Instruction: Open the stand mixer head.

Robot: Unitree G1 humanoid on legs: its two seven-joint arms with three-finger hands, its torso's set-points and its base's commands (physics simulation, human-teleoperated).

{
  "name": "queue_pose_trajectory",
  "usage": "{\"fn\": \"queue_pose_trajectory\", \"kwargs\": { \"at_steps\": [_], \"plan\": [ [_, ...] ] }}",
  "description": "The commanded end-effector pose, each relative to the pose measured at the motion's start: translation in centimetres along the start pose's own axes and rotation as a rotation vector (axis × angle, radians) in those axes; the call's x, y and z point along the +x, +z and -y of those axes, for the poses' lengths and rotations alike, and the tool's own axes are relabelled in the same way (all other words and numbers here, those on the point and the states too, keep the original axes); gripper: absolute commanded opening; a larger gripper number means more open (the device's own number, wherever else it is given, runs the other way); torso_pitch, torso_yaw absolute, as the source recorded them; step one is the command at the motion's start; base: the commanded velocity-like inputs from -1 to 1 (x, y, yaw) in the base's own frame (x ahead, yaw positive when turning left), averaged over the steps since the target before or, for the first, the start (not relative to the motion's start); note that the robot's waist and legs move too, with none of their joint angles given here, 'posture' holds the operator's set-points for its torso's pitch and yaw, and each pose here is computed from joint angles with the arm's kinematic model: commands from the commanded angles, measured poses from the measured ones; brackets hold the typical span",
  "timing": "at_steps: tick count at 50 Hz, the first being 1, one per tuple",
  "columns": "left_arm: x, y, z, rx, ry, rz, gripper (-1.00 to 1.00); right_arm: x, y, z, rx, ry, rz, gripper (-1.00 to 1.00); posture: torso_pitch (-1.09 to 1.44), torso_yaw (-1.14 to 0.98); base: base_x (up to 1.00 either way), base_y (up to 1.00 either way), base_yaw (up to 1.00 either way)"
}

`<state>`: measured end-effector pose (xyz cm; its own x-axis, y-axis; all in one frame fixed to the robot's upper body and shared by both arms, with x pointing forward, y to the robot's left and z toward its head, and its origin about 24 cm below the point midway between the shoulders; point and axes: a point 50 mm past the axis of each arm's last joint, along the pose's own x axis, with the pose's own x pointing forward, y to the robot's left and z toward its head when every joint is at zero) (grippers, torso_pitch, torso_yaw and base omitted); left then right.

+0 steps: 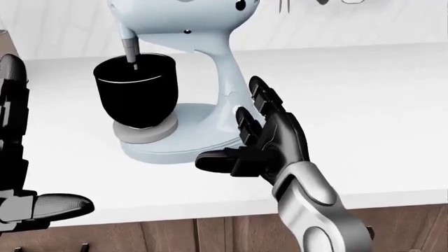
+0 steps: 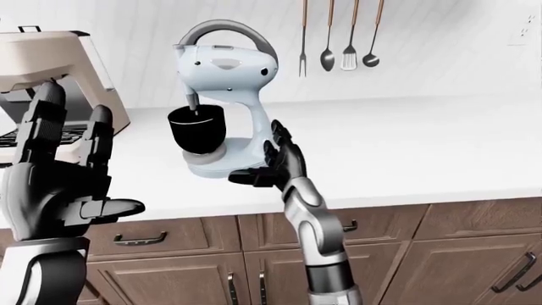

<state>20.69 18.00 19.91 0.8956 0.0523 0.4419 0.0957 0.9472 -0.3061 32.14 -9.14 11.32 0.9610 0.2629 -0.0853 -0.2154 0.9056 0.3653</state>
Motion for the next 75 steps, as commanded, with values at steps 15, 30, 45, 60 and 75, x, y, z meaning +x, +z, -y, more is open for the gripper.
{"fn": "queue_pose_trajectory", "kwargs": {
  "at_steps": [15, 30, 45, 60, 75],
  "plan": [
    [0.2, 1.1, 0.4, -0.003, -0.025, 0.061, 1.0, 1.1, 1.7, -0.6, -0.026, 0.035, 0.075, 1.0, -0.33, 0.0, 0.0, 0.0, 0.0],
    [0.2, 1.1, 0.4, -0.003, -0.023, 0.063, 1.0, 1.9, 1.7, -0.9, -0.041, 0.042, 0.073, 1.0, -0.33, 0.0, 0.0, 0.0, 0.0],
    [0.2, 1.2, 0.3, -0.004, -0.022, 0.065, 1.0, 2.8, 1.8, -0.8, -0.054, 0.038, 0.073, 1.0, -0.33, 0.0, 0.0, 0.0, 0.0],
    [0.2, 1.2, 0.4, -0.002, -0.023, 0.064, 1.0, 3.0, 1.5, -0.4, -0.053, 0.027, 0.067, 1.0, -0.33, 0.0, 0.0, 0.0, 0.0],
    [0.2, 0.8, 0.4, 0.002, -0.025, 0.055, 1.0, -2.6, 5.0, -2.4, -0.011, 0.103, 0.153, 1.0, -0.33, 0.0, 0.0, 0.0, 0.0]
  ]
}}
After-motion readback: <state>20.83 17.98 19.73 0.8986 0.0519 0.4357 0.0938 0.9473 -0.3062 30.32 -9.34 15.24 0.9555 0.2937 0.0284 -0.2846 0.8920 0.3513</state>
